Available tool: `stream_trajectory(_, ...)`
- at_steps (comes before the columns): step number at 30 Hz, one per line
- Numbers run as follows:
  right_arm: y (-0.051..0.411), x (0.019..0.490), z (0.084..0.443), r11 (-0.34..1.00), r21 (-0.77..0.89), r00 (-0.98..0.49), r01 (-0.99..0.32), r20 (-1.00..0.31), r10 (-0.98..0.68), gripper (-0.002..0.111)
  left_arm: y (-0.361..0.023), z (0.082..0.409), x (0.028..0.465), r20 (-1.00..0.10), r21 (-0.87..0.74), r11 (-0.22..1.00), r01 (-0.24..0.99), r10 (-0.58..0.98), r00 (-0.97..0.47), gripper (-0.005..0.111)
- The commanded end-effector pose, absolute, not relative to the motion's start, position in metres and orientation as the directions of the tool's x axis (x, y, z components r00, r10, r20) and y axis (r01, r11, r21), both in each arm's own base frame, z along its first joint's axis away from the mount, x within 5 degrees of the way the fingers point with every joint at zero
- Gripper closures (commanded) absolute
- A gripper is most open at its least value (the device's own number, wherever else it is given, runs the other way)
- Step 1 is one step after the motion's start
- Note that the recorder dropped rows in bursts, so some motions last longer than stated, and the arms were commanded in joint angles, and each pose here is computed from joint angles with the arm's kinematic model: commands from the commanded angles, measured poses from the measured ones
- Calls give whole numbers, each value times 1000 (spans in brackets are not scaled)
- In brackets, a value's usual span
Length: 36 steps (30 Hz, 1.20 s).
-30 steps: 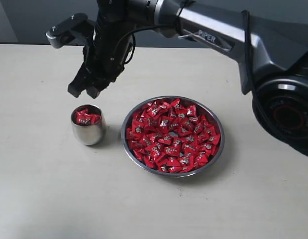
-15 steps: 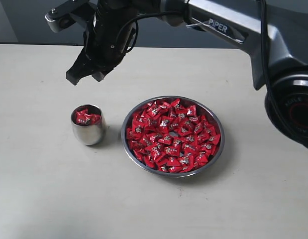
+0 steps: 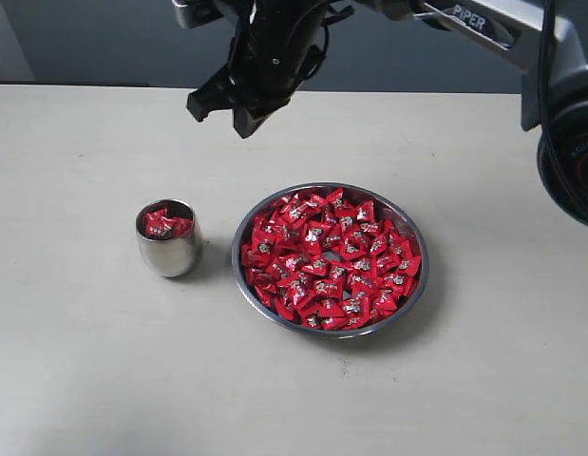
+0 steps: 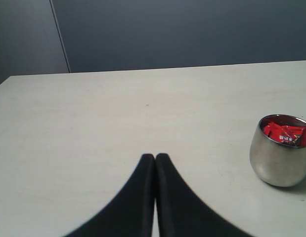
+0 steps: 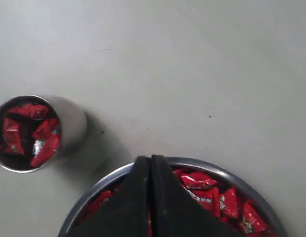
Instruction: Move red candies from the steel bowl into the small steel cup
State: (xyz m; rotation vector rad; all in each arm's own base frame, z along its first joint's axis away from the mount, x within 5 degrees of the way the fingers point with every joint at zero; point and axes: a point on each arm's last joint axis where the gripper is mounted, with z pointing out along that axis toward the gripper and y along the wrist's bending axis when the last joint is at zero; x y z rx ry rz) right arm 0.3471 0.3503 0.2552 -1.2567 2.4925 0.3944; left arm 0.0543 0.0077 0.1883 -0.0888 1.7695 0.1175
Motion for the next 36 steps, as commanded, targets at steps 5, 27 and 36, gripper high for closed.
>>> stream_trajectory(5, 334, 364, 263, 648, 128, -631, -751, -429, -647, 109, 8, 187, 54, -980, 26, 992, -125, 0, -197, 106)
stream_trajectory(27, 369, 350, 309, 525, 267, -524, -808, -732, -435, 109, 8, 187, 54, -980, 26, 992, -125, 0, -197, 106)
stream_trajectory(36, 409, 298, 355, 389, 93, -247, -917, -896, -368, 109, 8, 187, 54, -980, 26, 992, -125, 0, -197, 106)
